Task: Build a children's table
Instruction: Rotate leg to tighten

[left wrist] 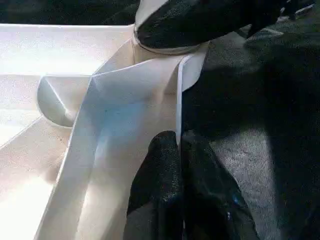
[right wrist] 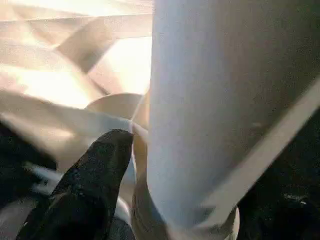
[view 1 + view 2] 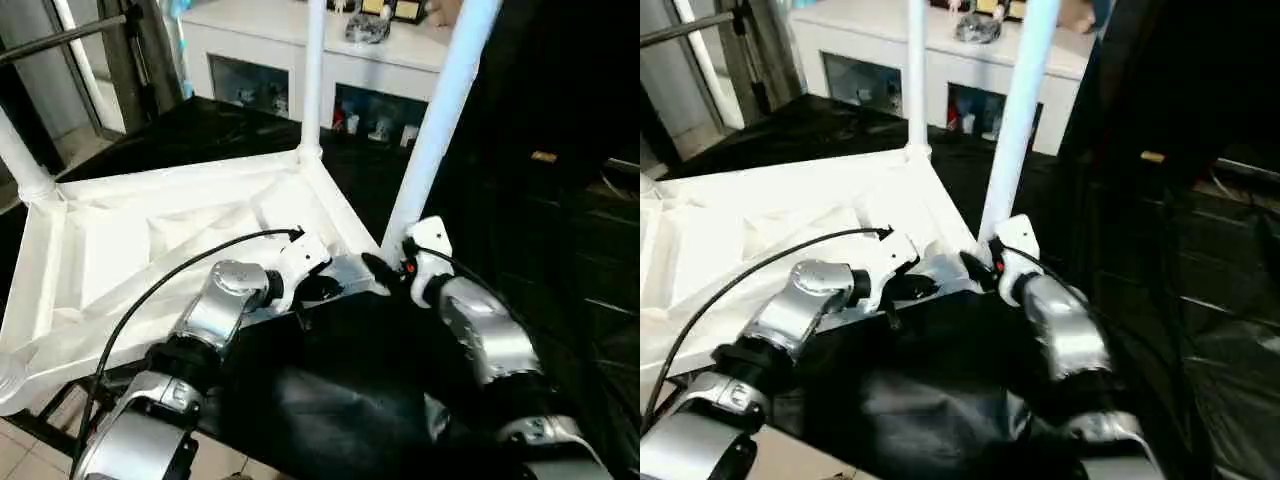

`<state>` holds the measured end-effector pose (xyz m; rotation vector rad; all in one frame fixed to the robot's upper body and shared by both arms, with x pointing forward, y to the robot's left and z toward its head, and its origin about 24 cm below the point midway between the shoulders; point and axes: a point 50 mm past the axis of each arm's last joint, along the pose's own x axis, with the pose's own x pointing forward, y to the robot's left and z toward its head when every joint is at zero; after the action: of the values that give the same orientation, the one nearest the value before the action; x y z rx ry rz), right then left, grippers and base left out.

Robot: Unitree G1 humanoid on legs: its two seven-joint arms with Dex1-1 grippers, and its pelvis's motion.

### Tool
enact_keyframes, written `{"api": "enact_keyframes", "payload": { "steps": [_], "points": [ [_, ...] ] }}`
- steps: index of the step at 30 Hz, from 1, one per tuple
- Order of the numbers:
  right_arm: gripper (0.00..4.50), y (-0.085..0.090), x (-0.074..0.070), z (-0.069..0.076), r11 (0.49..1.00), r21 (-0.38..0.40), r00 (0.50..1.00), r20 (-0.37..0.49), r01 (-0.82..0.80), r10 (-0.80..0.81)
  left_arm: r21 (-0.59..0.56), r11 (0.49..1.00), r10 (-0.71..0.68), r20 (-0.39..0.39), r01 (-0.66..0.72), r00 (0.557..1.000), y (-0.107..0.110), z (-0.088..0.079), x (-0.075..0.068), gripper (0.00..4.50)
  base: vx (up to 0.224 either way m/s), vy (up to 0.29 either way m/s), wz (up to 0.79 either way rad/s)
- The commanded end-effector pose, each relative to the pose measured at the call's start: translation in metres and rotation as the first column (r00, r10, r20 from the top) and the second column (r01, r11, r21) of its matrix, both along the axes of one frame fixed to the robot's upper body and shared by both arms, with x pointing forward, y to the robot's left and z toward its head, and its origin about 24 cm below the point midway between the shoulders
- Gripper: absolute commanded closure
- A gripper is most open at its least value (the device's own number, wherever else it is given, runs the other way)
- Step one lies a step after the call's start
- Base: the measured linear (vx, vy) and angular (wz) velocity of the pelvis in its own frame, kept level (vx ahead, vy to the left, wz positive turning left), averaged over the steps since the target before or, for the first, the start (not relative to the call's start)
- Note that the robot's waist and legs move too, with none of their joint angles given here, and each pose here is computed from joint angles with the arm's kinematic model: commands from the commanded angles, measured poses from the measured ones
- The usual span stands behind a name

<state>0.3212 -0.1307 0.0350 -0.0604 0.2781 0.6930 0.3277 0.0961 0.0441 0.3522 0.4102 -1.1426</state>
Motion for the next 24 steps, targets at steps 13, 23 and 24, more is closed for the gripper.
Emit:
{"api": "enact_keyframes", "payload": {
  "steps": [13, 23, 24],
  "points": [
    [1.46, 0.0547, -0.0381, -0.0213, 0.896, 0.094, 0.888, -0.127, -0.434, 0.443, -0.093, 0.985, -0.135, 0.106, 0.145, 0.985, -0.02, 0.0223, -0.004, 4.5, 0.0, 0.0, 0.0],
    [1.46, 0.0547, -0.0381, -0.0213, 0.896, 0.094, 0.888, -0.127, -0.434, 0.443, -0.093, 0.985, -0.135, 0.106, 0.145, 0.985, -0.02, 0.0223, -0.004, 4.5, 0.0, 0.0, 0.0],
    [1.46, 0.0547, -0.0381, -0.0213, 0.896, 0.094, 0.888, -0.127, -0.434, 0.443, -0.093, 0.985, -0.135, 0.106, 0.145, 0.985, -0.02, 0.0223, -0.004, 4.5, 0.0, 0.0, 0.0]
  ]
}}
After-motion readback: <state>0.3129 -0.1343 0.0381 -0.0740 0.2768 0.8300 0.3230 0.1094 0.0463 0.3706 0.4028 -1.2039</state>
